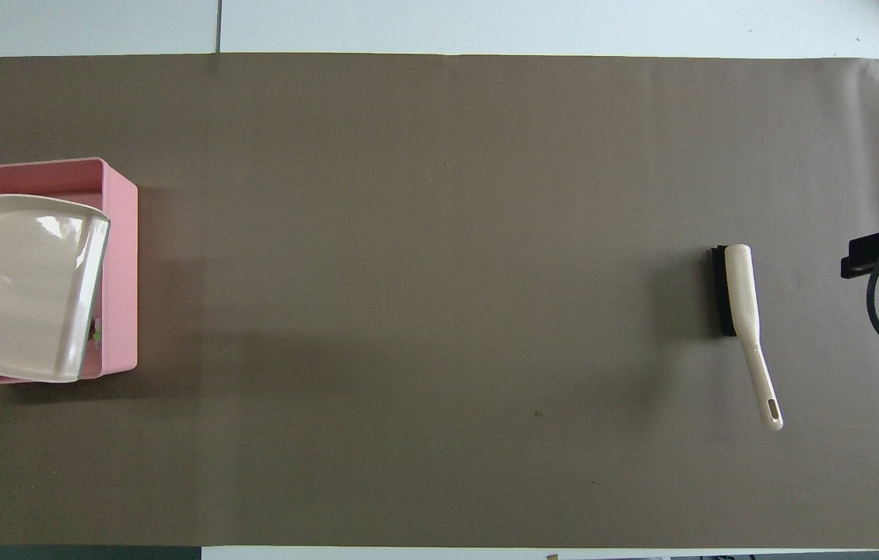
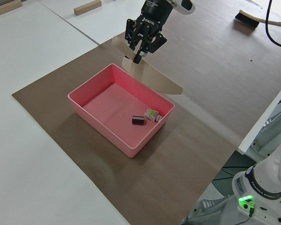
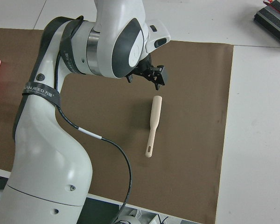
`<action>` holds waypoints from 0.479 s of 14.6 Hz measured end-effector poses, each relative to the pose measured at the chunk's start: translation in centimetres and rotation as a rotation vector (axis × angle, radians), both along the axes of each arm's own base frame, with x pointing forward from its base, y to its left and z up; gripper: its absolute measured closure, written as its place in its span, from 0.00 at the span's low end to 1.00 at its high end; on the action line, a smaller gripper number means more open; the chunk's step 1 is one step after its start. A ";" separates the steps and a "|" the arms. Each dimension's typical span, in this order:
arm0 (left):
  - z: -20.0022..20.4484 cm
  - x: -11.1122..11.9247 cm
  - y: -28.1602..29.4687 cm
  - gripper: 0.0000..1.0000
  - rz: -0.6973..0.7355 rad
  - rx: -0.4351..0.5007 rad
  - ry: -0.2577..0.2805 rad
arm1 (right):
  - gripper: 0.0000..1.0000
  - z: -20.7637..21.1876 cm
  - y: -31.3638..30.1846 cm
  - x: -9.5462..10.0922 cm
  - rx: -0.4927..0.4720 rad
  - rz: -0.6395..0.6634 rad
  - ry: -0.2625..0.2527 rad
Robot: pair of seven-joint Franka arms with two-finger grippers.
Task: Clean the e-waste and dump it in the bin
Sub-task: 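Lower the emptied dustpan onto the table beside the bin with the left gripper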
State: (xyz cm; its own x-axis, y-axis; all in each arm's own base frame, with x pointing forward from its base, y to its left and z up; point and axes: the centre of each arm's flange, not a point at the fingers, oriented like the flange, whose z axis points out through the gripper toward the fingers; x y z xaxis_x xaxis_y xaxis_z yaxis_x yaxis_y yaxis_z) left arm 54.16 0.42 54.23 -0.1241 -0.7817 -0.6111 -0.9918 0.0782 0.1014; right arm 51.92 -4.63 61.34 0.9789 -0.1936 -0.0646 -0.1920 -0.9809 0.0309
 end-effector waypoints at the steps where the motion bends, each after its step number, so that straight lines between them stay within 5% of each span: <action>1: -0.6 -0.2 -0.6 0.68 0.016 -0.047 -0.004 | 0.00 0.4 0.6 0.5 -0.001 -0.011 0.007; 7: -7.0 -3.1 -10.9 0.68 -0.057 -0.248 0.014 | 0.00 -0.7 1.2 1.6 0.001 -0.017 0.039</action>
